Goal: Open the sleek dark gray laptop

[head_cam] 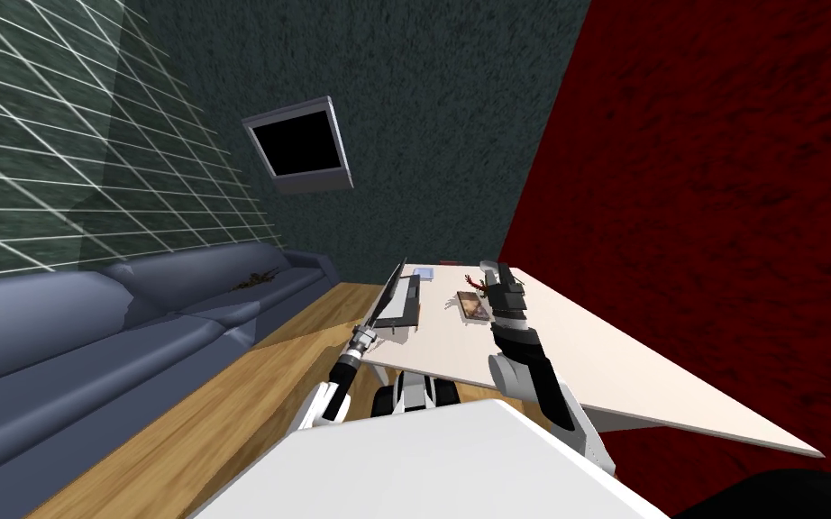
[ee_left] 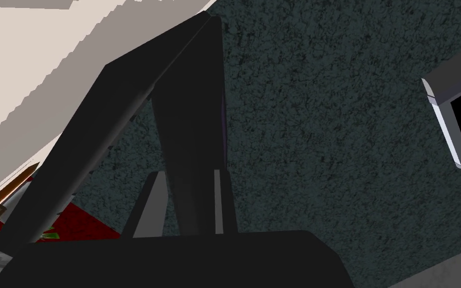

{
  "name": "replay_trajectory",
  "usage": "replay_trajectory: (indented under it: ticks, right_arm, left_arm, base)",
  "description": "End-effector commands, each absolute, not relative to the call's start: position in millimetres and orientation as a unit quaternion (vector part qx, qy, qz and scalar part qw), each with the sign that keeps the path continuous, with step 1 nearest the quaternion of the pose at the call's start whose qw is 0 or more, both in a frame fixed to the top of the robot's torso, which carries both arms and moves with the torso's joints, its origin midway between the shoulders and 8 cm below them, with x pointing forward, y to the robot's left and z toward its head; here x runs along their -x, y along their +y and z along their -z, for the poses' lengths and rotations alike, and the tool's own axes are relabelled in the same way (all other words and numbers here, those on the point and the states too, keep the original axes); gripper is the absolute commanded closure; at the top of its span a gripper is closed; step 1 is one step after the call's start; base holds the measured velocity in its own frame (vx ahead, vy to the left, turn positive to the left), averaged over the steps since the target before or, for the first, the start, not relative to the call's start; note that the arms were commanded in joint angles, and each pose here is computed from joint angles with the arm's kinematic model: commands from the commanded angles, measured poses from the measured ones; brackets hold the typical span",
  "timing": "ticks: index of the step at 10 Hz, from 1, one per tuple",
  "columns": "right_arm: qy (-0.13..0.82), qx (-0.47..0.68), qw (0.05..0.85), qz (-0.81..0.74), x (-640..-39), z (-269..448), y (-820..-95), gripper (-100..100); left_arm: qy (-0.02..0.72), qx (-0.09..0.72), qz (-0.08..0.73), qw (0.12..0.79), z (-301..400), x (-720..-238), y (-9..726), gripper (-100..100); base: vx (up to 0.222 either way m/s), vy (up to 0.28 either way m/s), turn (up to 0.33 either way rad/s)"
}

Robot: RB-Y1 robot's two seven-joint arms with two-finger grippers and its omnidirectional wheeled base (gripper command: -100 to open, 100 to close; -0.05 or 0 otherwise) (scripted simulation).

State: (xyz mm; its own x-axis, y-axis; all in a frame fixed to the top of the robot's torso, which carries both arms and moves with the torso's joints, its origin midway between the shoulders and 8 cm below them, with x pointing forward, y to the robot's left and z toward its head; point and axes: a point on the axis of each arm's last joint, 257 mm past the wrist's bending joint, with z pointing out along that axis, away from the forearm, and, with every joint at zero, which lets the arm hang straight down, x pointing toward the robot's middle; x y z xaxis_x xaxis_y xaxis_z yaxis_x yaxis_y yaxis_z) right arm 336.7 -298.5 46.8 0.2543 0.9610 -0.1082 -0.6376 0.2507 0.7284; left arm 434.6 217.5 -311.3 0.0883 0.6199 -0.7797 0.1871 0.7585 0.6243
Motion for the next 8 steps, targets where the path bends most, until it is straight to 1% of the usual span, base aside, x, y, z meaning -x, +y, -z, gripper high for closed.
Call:
replay_trajectory:
  ticks: [1, 5, 6, 8]
  right_arm:
    - [0.283, -0.286, 0.738, -0.541, -336.7, -46.8, -298.5, 0]
    - [0.283, -0.286, 0.738, -0.541, -336.8, -46.8, -298.5, 0]
    - [0.283, -0.286, 0.738, -0.541, -336.7, -46.8, -298.5, 0]
    - [0.283, -0.286, 0.738, -0.541, -336.8, -46.8, -298.5, 0]
  left_arm:
    - [0.65, -0.333, -0.179, 0.66, 321.6, -428.2, 208.0, 100]
    - [0.636, -0.346, -0.183, 0.664, 317.4, -429.0, 196.0, 100]
    - [0.637, -0.348, -0.187, 0.662, 312.9, -434.3, 199.7, -100]
    - [0.639, -0.345, -0.191, 0.66, 302.9, -444.4, 208.1, -100]
  base:
    - [0.02, 0.014, 0.042]
    - [0.015, 0.009, 0.035]
    - [-0.033, -0.002, -0.054]
    - [-0.059, 0.017, -0.102]
